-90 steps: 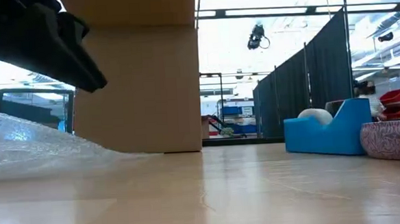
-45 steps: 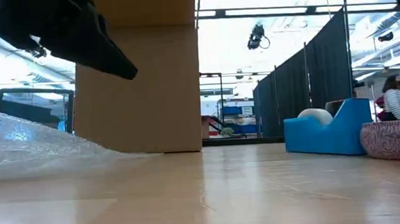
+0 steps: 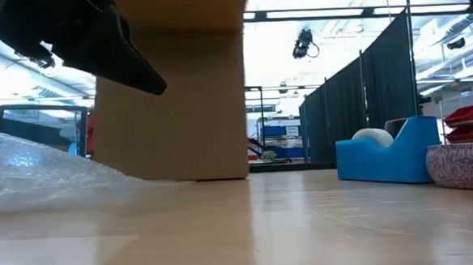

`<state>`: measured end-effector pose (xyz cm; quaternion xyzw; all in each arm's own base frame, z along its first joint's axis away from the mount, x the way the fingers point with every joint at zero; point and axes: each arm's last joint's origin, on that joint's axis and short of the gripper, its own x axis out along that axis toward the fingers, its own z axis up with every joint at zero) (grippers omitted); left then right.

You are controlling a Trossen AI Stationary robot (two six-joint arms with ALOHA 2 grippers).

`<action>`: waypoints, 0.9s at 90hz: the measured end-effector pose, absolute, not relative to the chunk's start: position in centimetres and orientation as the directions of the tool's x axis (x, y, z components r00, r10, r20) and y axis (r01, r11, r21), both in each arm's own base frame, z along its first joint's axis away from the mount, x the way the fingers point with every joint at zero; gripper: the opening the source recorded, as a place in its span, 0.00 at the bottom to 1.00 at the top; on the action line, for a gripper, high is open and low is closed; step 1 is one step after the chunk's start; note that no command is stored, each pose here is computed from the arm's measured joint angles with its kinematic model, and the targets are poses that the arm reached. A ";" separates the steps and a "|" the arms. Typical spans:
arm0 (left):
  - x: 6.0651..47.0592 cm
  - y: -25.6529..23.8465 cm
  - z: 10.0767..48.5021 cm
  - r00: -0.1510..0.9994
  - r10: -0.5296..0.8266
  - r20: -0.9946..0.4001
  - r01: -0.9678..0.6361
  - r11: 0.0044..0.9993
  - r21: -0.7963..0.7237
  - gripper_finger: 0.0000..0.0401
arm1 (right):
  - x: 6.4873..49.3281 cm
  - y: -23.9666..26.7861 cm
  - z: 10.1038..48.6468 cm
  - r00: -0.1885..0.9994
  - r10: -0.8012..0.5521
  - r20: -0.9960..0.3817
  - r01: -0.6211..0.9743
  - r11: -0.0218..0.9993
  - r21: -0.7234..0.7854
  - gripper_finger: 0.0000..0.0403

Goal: Wrap mug
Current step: Put the wrap mug into the box

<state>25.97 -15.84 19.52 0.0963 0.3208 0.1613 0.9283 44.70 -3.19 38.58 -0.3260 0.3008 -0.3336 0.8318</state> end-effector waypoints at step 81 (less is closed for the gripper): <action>25.2 -16.9 19.9 0.758 0.282 -0.588 -0.185 0.958 0.219 0.34 | 38.3 -0.5 42.3 0.583 -0.465 -0.666 0.338 0.885 -0.321 0.08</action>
